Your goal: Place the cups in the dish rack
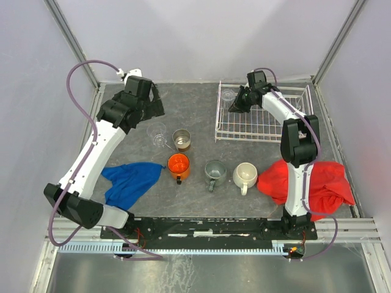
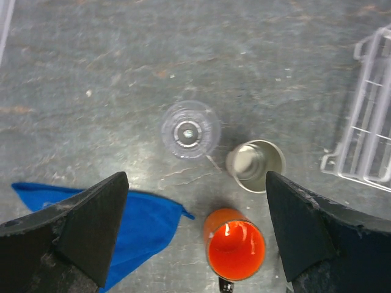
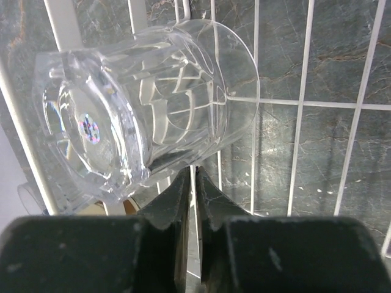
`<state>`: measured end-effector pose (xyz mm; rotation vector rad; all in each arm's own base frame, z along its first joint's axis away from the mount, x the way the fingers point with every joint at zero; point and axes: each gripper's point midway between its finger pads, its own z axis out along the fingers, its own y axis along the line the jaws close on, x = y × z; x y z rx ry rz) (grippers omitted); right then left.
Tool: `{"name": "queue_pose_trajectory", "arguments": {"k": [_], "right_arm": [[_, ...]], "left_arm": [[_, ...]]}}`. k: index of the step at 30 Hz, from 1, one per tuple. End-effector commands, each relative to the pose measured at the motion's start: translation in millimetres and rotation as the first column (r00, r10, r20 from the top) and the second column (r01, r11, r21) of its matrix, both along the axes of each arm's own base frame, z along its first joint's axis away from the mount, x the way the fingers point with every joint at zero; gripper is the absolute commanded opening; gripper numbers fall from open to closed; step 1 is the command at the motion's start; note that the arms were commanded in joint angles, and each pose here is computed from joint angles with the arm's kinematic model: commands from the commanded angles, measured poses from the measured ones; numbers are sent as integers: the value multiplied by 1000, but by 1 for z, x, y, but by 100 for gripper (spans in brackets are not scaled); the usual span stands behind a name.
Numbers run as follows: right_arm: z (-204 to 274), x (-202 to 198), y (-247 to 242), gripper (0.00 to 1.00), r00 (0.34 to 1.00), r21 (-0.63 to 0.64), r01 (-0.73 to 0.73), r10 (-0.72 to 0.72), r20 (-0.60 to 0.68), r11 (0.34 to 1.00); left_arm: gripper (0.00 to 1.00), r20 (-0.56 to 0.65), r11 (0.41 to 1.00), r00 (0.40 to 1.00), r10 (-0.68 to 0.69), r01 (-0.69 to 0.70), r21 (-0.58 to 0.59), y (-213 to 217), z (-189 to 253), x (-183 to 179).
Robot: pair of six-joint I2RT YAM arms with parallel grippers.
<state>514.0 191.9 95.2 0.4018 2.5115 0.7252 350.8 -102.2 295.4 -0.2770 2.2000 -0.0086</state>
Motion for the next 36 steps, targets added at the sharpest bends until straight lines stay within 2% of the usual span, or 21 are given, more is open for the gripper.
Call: {"name": "queue_pose_trajectory", "arguments": {"k": [1, 3, 6, 9, 17, 20, 25, 36], "right_arm": [[54, 6, -10, 22, 990, 5, 1, -2, 142, 1000], [65, -1, -19, 31, 987, -8, 6, -4, 163, 1000], [85, -12, -33, 37, 981, -22, 13, -9, 193, 1000], [103, -25, -47, 40, 976, -23, 29, -24, 217, 999], [127, -54, -72, 45, 967, 35, 77, -84, 241, 996], [131, -60, -77, 45, 965, 45, 85, -93, 246, 995], [131, -67, -86, 46, 965, 47, 100, -109, 240, 994], [140, -74, -93, 46, 961, 49, 116, -125, 245, 992]], "left_arm": [[99, -10, 990, 991, 132, -133, -45, 30, -13, -1], [100, -57, 986, 985, 165, -166, -9, 40, -31, -1], [100, -126, 979, 971, 205, -200, 51, 50, -58, 3], [92, -175, 978, 962, 208, -198, 71, 50, -77, 14], [64, -296, 969, 927, 231, -193, 153, 52, -124, 31], [57, -327, 972, 919, 219, -178, 151, 48, -139, 36], [52, -353, 975, 911, 211, -170, 144, 45, -159, 44], [47, -387, 978, 899, 206, -172, 120, 42, -196, 50]]}}
